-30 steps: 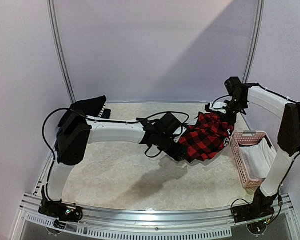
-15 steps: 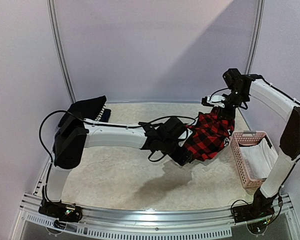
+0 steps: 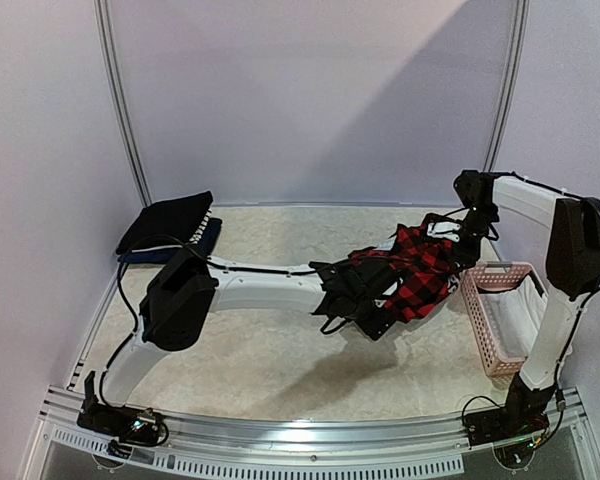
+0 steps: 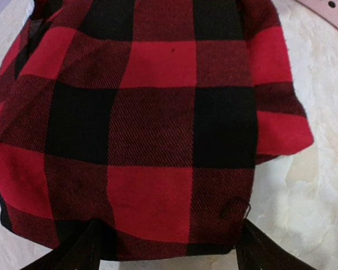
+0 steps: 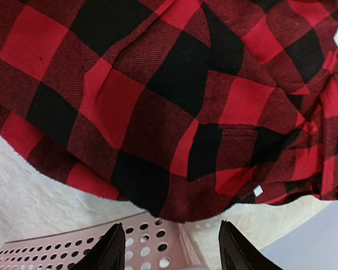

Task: Fold and stack the mixed laundry pile
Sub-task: Pick up the crumpled shirt from the corner of the board, then flatten out the crumpled shirt at the center of the board.

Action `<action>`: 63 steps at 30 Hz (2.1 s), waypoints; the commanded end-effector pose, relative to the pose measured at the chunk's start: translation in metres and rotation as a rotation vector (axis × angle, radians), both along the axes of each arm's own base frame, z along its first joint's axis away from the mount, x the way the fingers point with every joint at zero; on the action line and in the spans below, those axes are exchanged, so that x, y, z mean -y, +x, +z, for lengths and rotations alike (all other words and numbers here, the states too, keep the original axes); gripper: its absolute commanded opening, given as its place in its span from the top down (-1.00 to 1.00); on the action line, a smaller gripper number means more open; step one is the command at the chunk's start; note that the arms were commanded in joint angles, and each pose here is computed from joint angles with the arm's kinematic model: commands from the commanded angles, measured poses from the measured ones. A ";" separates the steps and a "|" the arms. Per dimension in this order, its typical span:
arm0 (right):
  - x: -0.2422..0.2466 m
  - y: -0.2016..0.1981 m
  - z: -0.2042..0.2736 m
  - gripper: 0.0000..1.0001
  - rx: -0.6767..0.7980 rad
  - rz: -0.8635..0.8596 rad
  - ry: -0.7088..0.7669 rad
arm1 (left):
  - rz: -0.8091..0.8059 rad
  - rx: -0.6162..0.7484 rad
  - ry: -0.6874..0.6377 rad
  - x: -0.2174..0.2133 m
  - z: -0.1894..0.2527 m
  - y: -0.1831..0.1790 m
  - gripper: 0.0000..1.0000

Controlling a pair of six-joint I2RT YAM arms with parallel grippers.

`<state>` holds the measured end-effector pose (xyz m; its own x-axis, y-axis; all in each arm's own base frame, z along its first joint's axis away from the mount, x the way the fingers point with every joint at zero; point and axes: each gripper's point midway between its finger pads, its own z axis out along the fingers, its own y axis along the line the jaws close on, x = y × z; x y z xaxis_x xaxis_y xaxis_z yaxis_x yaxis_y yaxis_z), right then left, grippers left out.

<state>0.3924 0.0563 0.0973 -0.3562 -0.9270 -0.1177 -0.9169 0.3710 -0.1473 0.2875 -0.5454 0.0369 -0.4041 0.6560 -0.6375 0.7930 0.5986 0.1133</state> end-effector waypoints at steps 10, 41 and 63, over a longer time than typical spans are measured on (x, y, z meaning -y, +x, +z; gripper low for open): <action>0.017 0.013 -0.042 -0.09 -0.036 0.027 -0.118 | 0.021 0.027 0.028 -0.003 -0.009 0.014 -0.05; -0.124 -0.035 0.343 1.00 0.636 0.162 0.553 | 0.373 0.699 -0.061 -0.232 0.398 0.052 1.00; -0.144 -0.038 0.364 1.00 0.869 0.093 0.565 | 0.327 0.943 0.081 -0.251 0.484 0.039 1.00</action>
